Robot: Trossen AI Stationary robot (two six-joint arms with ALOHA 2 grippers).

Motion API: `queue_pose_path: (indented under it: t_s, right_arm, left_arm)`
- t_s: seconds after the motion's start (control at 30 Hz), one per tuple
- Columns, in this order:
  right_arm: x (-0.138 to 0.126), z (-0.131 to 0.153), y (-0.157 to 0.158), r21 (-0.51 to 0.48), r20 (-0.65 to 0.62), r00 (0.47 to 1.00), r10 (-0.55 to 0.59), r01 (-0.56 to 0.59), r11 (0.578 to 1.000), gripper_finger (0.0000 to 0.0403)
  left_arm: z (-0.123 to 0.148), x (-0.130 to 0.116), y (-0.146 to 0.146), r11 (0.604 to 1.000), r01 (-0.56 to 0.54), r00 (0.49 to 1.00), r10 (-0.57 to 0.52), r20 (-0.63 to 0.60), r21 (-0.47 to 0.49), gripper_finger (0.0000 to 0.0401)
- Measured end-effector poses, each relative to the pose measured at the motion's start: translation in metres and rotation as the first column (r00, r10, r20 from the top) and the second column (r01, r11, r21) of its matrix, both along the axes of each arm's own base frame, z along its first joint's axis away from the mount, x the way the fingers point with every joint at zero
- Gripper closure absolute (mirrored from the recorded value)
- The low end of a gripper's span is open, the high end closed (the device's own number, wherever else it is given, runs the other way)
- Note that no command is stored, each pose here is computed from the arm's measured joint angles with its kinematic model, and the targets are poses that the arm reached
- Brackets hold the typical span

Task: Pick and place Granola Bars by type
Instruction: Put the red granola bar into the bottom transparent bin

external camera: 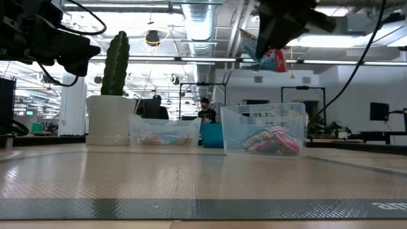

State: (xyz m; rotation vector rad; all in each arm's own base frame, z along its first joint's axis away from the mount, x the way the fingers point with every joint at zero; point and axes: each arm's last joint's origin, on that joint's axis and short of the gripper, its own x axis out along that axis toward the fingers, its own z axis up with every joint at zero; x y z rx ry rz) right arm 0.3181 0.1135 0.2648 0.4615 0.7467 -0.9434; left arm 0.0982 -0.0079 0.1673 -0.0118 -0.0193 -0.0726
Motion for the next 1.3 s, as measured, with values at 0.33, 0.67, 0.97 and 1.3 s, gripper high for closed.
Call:
queue_pose_path:
  t_s: [0.33,0.67,0.97,1.3]
  right_arm:
    - [0.0,0.0,-0.053,0.009,-0.18,0.977,-0.112,0.116,0.993,0.0353]
    - [-0.003,-0.041,-0.062,0.092,-0.225,0.968,-0.108,0.132,0.987,0.0353]
    - [-0.003,-0.073,-0.063,0.167,-0.162,0.982,-0.092,0.119,0.979,0.0353]
    - [-0.003,-0.076,-0.064,0.151,-0.175,0.983,-0.051,0.078,0.985,0.0342]
  left_arm:
    - [0.0,0.0,0.0,1.0,0.0,1.0,0.0,0.0,0.0,0.0266]
    - [0.0,0.0,0.0,1.0,0.0,1.0,0.0,0.0,0.0,0.0266]
    - [0.0,0.0,0.0,1.0,0.0,1.0,0.0,0.0,0.0,0.0266]
    - [0.0,0.0,0.0,1.0,0.0,1.0,0.0,0.0,0.0,0.0266]
